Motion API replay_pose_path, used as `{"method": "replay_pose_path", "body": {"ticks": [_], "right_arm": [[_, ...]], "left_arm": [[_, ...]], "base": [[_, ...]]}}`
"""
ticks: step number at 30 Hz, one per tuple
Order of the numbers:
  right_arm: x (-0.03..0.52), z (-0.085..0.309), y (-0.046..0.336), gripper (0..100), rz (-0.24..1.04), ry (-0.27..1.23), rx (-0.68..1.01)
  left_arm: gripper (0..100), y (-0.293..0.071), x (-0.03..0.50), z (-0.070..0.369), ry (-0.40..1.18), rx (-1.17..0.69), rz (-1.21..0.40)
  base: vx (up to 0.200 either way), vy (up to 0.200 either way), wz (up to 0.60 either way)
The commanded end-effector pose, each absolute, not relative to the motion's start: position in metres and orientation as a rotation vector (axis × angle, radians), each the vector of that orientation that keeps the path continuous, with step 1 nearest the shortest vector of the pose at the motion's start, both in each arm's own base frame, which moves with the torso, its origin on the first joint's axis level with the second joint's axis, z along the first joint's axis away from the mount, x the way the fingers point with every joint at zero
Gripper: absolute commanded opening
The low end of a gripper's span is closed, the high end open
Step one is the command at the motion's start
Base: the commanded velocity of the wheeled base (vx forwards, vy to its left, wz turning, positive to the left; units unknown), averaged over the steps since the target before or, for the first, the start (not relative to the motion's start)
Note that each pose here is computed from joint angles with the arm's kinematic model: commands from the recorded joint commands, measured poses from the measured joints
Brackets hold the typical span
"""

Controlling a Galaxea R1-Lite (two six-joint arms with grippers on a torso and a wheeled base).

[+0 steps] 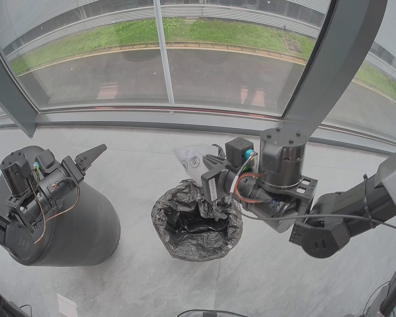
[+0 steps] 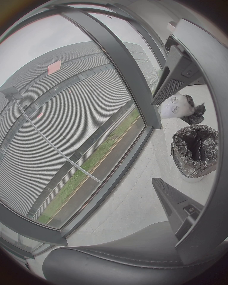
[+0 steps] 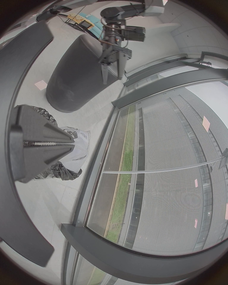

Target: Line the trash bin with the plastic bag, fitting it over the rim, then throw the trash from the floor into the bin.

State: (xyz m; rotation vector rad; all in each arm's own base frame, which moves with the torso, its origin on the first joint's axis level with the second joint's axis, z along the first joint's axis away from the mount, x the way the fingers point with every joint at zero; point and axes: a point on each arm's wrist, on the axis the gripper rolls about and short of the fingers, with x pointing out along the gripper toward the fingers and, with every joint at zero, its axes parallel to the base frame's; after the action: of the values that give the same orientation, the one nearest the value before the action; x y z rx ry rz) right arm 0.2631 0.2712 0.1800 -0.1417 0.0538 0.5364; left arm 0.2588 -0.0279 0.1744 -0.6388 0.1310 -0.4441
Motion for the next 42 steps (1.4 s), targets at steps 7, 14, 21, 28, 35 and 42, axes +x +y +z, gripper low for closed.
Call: {"method": "replay_pose_path", "body": {"ticks": [7,14,21,28,35,42], "right_arm": [[0.26,0.108,0.312,0,0.576,0.123,-0.21],[0.26,0.102,0.311,0,0.571,0.128,-0.215],[0.259,0.1,0.311,0,0.571,0.131,-0.228],[0.26,0.104,0.311,100,0.569,0.111,-0.219],[0.265,0.107,0.307,100,0.555,0.081,-0.2],[0.266,0.101,0.308,100,0.554,0.09,-0.206]], "left_arm": [[100,-0.028,0.26,0.173,0.135,-0.64,-0.442],[100,-0.028,0.26,0.173,0.138,-0.64,-0.445],[100,-0.028,0.26,0.173,0.139,-0.64,-0.448],[100,-0.028,0.26,0.172,0.143,-0.641,-0.446],[100,-0.028,0.26,0.171,0.145,-0.641,-0.447],[100,-0.028,0.26,0.172,0.143,-0.64,-0.448]], "base": [[0.0,0.0,0.0],[0.0,0.0,0.0],[0.0,0.0,0.0],[0.0,0.0,0.0],[0.0,0.0,0.0],[0.0,0.0,0.0]]}}
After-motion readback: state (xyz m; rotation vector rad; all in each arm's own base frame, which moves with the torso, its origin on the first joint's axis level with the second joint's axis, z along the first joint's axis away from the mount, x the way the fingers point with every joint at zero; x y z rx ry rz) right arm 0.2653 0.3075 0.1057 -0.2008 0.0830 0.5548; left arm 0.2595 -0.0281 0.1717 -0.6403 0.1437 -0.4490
